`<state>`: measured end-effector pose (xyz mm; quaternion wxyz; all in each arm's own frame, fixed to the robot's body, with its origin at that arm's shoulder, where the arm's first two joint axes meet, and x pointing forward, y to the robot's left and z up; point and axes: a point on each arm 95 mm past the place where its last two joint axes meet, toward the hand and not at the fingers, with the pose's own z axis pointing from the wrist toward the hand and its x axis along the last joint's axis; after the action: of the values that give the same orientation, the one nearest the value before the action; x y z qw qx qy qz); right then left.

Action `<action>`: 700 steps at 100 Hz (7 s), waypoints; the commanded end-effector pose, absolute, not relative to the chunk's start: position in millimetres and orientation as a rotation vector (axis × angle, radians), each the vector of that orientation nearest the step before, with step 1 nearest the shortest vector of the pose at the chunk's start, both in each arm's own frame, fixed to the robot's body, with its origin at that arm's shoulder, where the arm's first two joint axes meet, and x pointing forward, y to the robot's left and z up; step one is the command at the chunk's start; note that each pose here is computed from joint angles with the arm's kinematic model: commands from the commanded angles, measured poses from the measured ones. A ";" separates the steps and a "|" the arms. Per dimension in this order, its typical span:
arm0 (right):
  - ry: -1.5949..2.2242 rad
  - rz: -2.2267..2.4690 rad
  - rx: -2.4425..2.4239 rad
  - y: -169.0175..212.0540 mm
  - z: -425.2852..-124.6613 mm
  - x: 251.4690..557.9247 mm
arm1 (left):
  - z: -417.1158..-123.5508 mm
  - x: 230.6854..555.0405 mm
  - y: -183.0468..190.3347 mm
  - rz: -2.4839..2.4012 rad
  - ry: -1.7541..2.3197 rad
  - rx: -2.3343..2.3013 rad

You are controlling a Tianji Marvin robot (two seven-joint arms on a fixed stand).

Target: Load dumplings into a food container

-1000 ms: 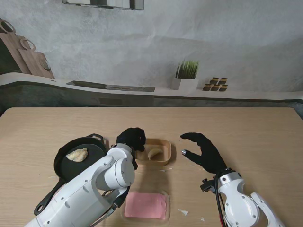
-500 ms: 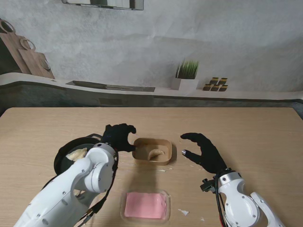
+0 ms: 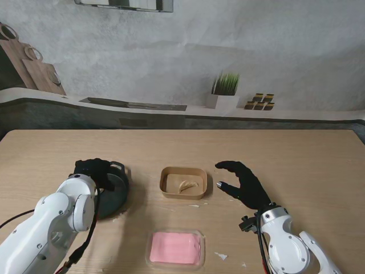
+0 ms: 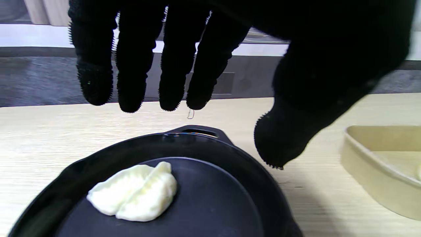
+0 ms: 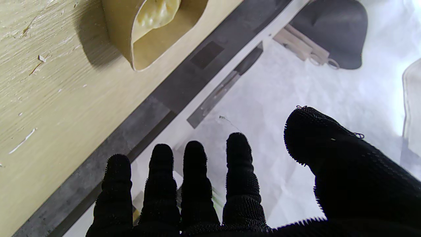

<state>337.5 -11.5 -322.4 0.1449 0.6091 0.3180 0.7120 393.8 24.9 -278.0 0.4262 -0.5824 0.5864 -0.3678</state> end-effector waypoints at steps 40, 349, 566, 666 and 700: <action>0.927 2.058 1.771 -6.6 -324.5 334.8 | -320.0 400.2 58.8 -0.757 1.320 -1.571; 0.914 2.045 1.789 -5.5 -325.2 334.9 | -411.1 401.8 32.2 -0.755 1.390 -1.427; 0.871 2.064 1.767 -12.9 -321.6 331.2 | -348.6 415.4 -116.9 -1.563 1.378 -1.363; 0.847 2.055 1.768 -12.3 -324.1 334.8 | -329.1 410.6 -80.4 -1.463 1.448 -1.259; 0.852 2.061 1.776 -8.7 -325.3 336.1 | -317.8 393.2 0.7 -1.187 1.373 -1.292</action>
<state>337.7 -13.7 -323.6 0.1544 0.6128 0.2943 0.7169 397.5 -13.6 -311.9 0.4343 -0.5054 0.5483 -0.5053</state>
